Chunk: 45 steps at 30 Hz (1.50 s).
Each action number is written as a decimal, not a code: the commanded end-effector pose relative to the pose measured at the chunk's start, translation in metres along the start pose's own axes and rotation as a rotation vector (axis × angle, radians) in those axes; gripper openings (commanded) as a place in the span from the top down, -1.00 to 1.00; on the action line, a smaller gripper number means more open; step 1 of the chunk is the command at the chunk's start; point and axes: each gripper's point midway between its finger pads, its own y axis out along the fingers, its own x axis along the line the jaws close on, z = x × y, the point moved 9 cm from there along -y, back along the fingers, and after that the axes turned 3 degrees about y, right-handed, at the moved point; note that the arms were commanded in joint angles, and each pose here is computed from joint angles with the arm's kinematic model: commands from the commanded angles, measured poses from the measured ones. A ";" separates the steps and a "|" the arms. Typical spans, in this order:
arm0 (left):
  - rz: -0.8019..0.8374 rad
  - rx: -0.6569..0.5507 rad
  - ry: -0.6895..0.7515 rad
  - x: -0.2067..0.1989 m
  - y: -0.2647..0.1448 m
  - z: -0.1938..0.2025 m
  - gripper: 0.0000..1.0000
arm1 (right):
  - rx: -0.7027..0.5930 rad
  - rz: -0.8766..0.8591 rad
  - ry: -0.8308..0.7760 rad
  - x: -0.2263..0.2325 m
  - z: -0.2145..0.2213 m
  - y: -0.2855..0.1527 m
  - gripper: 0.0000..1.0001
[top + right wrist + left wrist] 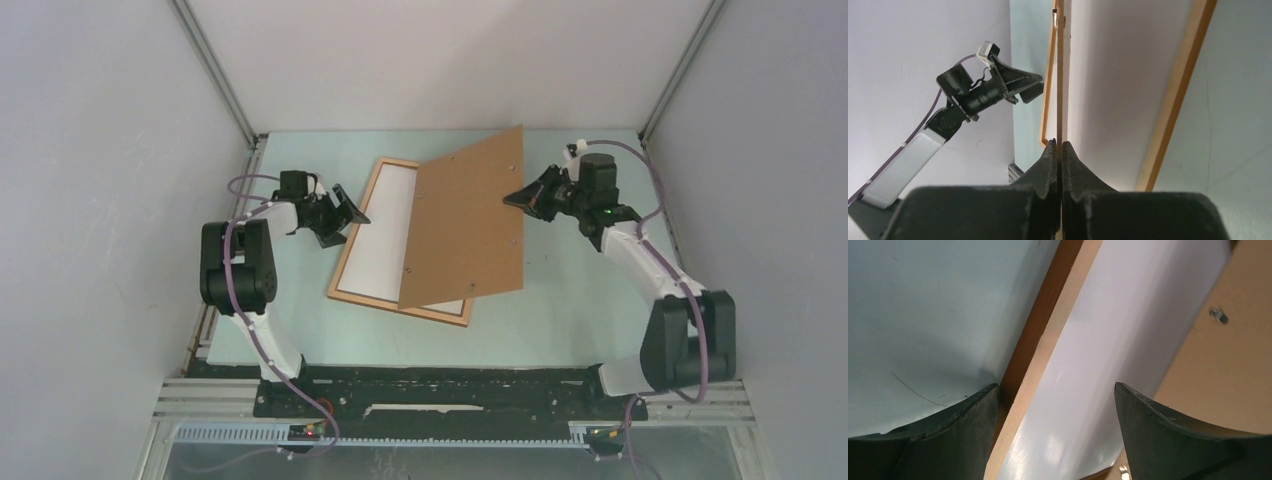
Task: Put the photo into the frame
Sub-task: Place the photo frame item in the photo frame.
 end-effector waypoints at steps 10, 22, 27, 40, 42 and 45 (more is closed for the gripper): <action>0.090 0.016 -0.024 -0.013 -0.003 0.003 -0.65 | -0.071 -0.162 -0.032 0.024 -0.019 0.087 1.00; 0.107 0.022 -0.014 -0.018 -0.002 0.006 -0.66 | -0.056 -0.154 0.015 0.007 -0.017 0.119 1.00; 0.112 0.027 -0.010 -0.020 -0.001 0.006 -0.66 | -0.019 -0.164 0.041 0.007 -0.010 0.125 1.00; 0.127 0.027 -0.018 -0.022 -0.001 0.007 -0.66 | -0.015 -0.169 0.089 0.012 0.008 0.125 1.00; 0.129 0.028 -0.017 -0.022 -0.001 0.007 -0.66 | -0.030 -0.157 0.082 0.009 0.013 0.124 1.00; 0.131 0.029 -0.018 -0.023 -0.001 0.008 -0.66 | -0.053 -0.139 0.081 0.004 0.016 0.122 1.00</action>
